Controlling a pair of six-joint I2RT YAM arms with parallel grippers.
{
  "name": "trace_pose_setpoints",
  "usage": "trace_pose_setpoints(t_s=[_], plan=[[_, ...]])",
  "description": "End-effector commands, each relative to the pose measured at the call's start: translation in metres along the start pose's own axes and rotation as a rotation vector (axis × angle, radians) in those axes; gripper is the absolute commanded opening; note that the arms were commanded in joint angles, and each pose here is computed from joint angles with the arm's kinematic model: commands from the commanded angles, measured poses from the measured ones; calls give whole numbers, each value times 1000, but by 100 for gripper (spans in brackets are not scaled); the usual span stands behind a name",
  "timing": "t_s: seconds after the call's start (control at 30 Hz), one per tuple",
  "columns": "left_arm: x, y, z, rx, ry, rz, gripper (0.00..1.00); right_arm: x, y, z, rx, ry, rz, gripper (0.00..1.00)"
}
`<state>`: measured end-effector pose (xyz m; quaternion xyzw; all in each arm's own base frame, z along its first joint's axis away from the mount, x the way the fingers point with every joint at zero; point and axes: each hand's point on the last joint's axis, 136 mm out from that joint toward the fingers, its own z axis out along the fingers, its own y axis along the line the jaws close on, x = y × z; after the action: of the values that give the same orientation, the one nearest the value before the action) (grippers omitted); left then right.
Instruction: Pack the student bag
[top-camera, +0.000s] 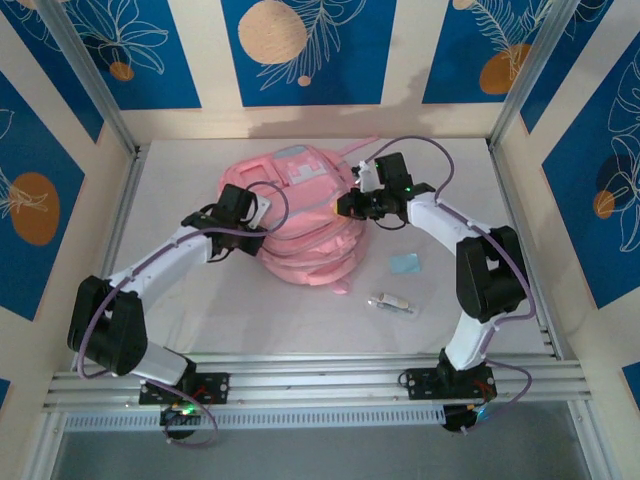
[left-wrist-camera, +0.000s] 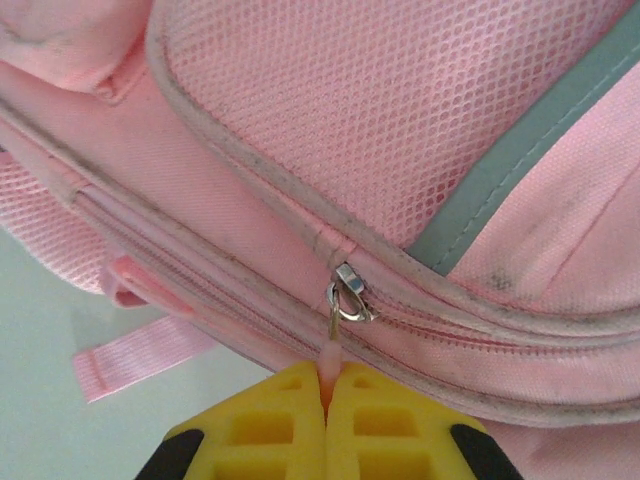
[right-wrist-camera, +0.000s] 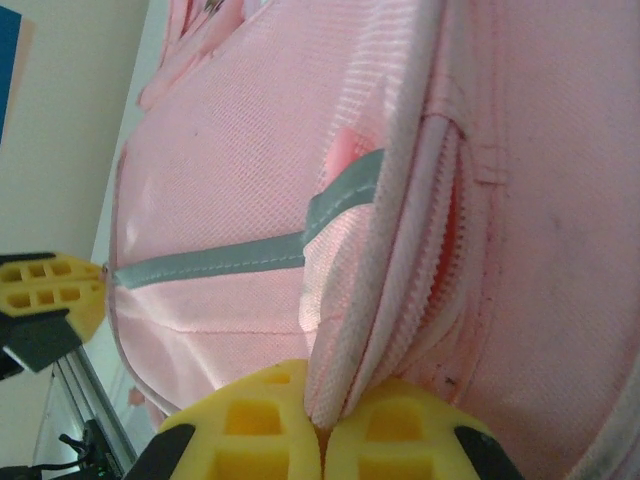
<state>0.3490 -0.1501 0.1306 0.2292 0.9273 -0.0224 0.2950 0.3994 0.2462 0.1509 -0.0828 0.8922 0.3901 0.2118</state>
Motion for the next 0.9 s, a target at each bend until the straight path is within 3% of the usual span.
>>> trace_pose_setpoints(t_s=[0.0, 0.13, 0.2, 0.23, 0.27, 0.3, 0.33, 0.37, 0.53, 0.67, 0.77, 0.87], plan=[[-19, 53, -2, -220, -49, -43, 0, -17, -2, -11, -7, -25, -82, 0], [-17, 47, -3, -188, -55, -125, 1, -19, 13, -8, -38, -25, -98, 0], [-14, 48, -8, -190, -70, -179, 31, -21, 22, -8, -49, -30, -109, 3], [-15, 46, -11, -182, -82, -198, 40, -23, 26, -8, -52, -33, -116, 12], [-18, 44, -16, -165, -102, -221, 59, -24, 29, -10, -48, -40, -121, 29], [-21, 41, -21, -145, -127, -239, 83, -26, 31, -12, -39, -53, -122, 55], [-25, 40, -25, -131, -151, -257, 99, -29, 33, -16, -30, -68, -126, 76], [-30, 39, -31, -117, -182, -281, 100, -31, 33, -20, -4, -89, -125, 98], [-58, 27, -52, -6, -329, -365, 100, -47, 27, -54, 161, -226, -108, 99], [-75, 25, -51, 13, -440, -389, 100, -48, -11, -91, 410, -317, 57, 99], [-82, 24, -47, 24, -528, -421, 100, -35, -34, -106, 361, -307, 188, 99], [-83, 16, -34, 55, -496, -452, 100, -11, -73, -119, 393, -304, 334, 99]])
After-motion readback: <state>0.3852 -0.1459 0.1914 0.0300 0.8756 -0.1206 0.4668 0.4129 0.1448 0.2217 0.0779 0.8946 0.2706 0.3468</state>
